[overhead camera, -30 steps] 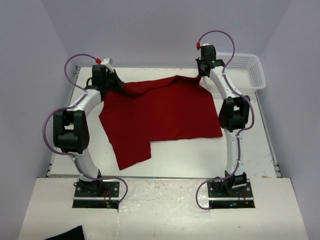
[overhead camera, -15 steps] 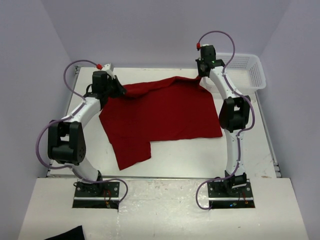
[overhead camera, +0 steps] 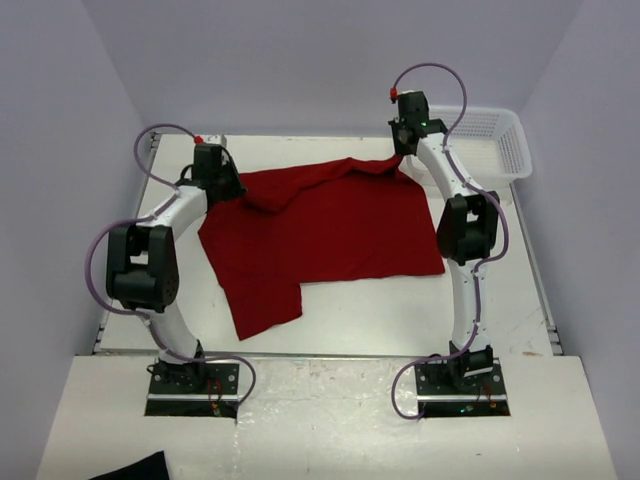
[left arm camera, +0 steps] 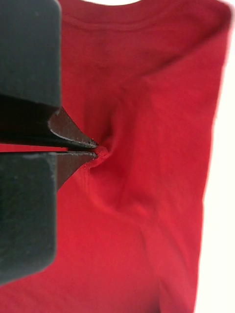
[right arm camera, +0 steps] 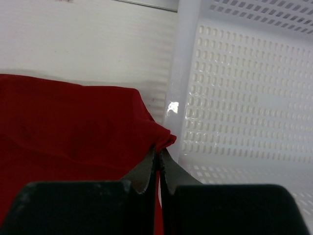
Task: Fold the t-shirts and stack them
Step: Fold the flattened tshirt in 1/3 of the way
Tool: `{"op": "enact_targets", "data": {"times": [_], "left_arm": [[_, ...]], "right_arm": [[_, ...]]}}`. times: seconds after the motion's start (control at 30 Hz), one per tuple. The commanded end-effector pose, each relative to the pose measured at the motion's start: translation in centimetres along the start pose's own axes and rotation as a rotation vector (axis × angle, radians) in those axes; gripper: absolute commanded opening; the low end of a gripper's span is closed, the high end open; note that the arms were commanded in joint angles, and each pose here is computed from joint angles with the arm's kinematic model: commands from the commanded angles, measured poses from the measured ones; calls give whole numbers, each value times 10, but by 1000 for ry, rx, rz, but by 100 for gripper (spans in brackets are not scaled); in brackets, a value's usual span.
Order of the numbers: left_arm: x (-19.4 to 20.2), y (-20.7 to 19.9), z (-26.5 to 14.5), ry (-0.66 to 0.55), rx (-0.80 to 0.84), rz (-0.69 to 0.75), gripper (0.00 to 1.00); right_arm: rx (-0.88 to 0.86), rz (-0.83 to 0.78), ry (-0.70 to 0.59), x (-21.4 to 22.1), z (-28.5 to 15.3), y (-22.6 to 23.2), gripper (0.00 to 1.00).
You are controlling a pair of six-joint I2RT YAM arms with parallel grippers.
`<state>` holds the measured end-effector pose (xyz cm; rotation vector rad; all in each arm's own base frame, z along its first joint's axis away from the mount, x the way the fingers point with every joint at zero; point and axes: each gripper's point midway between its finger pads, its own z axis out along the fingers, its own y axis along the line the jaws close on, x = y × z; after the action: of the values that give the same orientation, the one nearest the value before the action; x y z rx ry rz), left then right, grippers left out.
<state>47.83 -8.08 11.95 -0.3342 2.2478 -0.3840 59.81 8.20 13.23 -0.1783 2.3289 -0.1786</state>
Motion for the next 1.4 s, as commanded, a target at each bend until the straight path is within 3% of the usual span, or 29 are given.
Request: {"op": "enact_targets", "data": {"times": [0.0, 0.13, 0.33, 0.4, 0.43, 0.53, 0.6, 0.63, 0.7, 0.73, 0.77, 0.83, 1.0, 1.2, 1.37], "left_arm": [[26, 16, 8, 88, -90, -31, 0], [66, 21, 4, 145, -110, -69, 1], [74, 39, -28, 53, -217, -143, 19], [64, 38, -44, 1, -215, -152, 32], [58, 40, -49, -31, -230, -165, 52], [33, 41, -72, -149, -253, -187, 76], [18, 40, -76, -207, -251, -186, 84], [13, 37, -76, -219, -244, -180, 84], [-3, 18, -69, -236, -158, -148, 69], [4, 17, -54, -195, -151, -132, 23], [5, 12, -45, -166, -131, -122, 0], [8, -3, -19, -83, -77, -112, 0], [4, -25, 24, -33, 26, -109, 0], [19, -7, 79, 42, -17, -119, 0], [27, 21, 91, 77, -105, -151, 0]], "right_arm": [[26, 2, -35, -17, -26, -8, 0], [29, 2, -23, -14, -24, -6, 0], [23, -9, 1, -3, -22, 2, 0], [22, -12, 0, -4, -23, 3, 0], [19, -13, 2, -3, -23, 3, 0], [10, -12, -2, -5, -24, 7, 0], [7, -17, 0, -4, -25, 10, 0], [8, -20, 2, -3, -24, 12, 0], [6, -24, 4, -2, -24, 14, 0], [6, -27, 7, -1, -23, 15, 0], [3, -30, 10, 1, -23, 18, 0], [11, -33, 18, 3, -23, 18, 0], [4, -31, 20, 7, -25, 20, 0], [4, -32, 33, 13, -23, 21, 0], [13, -33, 41, 15, -22, 19, 0]]}}
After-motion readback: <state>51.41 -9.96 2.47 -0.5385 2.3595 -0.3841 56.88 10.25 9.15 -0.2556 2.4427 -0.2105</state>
